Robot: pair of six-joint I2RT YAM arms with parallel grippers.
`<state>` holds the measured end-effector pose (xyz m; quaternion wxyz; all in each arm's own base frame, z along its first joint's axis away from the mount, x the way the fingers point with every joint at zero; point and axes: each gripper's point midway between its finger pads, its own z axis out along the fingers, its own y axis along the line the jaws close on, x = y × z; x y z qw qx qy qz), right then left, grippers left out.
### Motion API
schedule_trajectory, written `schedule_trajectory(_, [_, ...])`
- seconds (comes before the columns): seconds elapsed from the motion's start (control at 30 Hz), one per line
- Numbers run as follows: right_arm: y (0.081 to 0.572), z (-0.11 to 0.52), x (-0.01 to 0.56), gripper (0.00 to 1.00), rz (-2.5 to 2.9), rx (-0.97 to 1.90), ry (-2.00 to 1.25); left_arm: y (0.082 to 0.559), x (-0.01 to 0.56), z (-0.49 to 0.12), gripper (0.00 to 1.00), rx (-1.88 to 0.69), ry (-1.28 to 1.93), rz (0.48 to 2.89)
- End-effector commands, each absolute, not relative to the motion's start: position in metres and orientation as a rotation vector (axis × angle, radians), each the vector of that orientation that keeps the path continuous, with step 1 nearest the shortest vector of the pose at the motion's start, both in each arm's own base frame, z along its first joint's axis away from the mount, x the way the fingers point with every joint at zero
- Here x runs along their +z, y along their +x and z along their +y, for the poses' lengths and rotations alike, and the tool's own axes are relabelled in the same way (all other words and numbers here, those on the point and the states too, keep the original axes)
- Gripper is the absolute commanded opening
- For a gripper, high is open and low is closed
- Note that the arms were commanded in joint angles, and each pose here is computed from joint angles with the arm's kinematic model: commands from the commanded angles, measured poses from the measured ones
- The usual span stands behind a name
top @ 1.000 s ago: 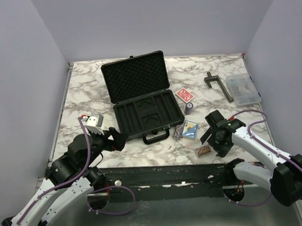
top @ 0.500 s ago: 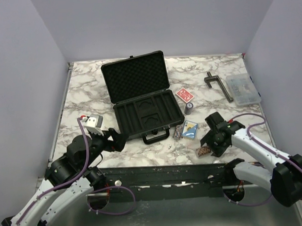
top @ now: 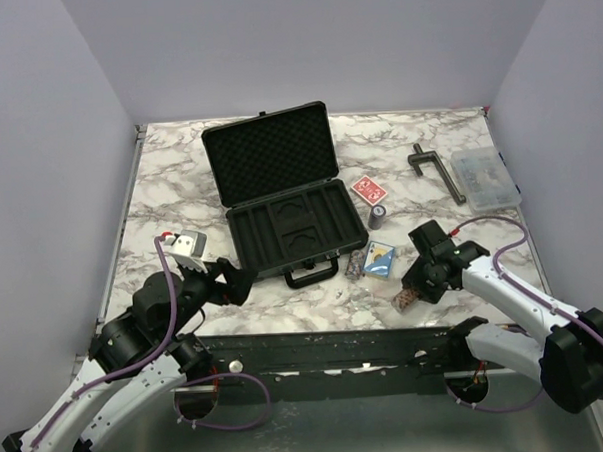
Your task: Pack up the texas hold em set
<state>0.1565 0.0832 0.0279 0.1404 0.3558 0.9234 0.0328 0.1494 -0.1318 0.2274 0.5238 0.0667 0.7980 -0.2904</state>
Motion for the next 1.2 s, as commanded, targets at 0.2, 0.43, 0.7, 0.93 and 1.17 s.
schedule_trajectory(0.2, [0.173,0.086,0.029,0.80,2.660,0.117,0.868,0.146,0.222,-0.128,0.84,-0.682,0.165,1.912])
schedule_trajectory(0.43, [0.167,0.089,0.027,0.76,2.653,0.147,0.943,0.145,0.222,-0.129,0.84,-0.691,0.174,1.911])
schedule_trajectory(0.7, [0.172,0.096,0.024,0.66,2.629,0.207,0.975,0.144,0.222,-0.130,0.84,-0.692,0.181,1.913])
schedule_trajectory(0.93, [0.180,0.102,0.026,0.66,2.607,0.261,0.956,0.144,0.221,-0.130,0.84,-0.688,0.177,1.917])
schedule_trajectory(1.17, [0.186,0.107,0.031,0.42,2.574,0.328,0.903,0.144,0.219,-0.130,0.83,-0.679,0.178,1.926])
